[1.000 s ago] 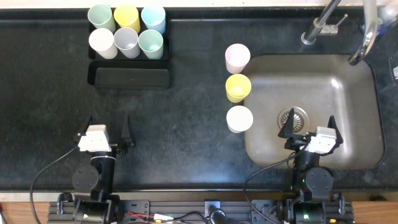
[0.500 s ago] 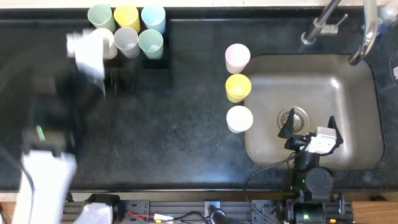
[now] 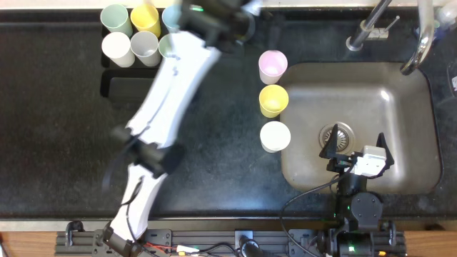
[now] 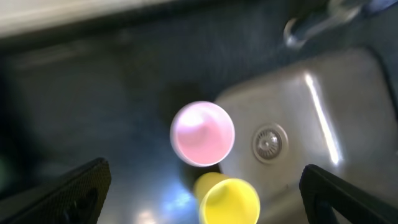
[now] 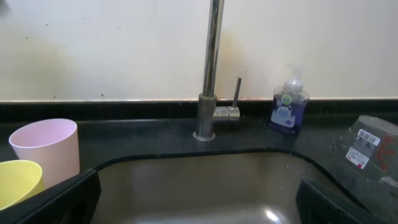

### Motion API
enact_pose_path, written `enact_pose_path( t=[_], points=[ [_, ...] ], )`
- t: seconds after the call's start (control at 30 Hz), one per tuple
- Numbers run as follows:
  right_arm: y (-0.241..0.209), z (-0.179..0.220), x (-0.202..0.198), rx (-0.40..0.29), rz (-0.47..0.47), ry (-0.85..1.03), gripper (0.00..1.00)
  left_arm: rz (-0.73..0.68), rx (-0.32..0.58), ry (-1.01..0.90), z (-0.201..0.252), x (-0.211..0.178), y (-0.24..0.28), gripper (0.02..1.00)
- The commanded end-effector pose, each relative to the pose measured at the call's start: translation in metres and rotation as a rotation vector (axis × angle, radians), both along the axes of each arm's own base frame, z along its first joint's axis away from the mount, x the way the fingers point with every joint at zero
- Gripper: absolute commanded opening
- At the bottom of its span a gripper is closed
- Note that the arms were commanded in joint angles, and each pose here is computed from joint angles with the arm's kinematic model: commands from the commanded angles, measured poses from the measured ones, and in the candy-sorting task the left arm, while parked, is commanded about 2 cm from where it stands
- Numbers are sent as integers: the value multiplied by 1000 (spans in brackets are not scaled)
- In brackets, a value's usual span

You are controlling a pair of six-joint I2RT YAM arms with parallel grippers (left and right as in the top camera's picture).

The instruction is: Store Cups

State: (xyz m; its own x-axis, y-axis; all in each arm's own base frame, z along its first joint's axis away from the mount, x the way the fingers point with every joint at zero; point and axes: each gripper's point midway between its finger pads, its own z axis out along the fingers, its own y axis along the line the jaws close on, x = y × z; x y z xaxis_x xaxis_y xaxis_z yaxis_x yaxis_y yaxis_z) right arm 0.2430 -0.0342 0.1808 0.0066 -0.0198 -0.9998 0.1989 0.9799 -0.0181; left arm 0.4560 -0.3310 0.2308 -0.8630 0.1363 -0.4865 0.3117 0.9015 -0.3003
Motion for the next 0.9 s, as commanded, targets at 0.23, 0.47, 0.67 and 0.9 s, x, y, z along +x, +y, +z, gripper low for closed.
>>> enact_pose_path(
  t=[0.23,0.47,0.67,0.9],
  points=[
    [-2,-4,0,-3,-8,1,998,224,-32,165,-59,10,-11,998],
    [-2,-4,0,-3,-8,1,996,291,28,254,-80,2,8,998],
    [-2,-4,0,-3,-8,0,996,276,32,308,-103,-1,2,998],
    [-2,-3,0,-3,-8,0,998,294,56,355,-119,-1,12,998]
  ],
)
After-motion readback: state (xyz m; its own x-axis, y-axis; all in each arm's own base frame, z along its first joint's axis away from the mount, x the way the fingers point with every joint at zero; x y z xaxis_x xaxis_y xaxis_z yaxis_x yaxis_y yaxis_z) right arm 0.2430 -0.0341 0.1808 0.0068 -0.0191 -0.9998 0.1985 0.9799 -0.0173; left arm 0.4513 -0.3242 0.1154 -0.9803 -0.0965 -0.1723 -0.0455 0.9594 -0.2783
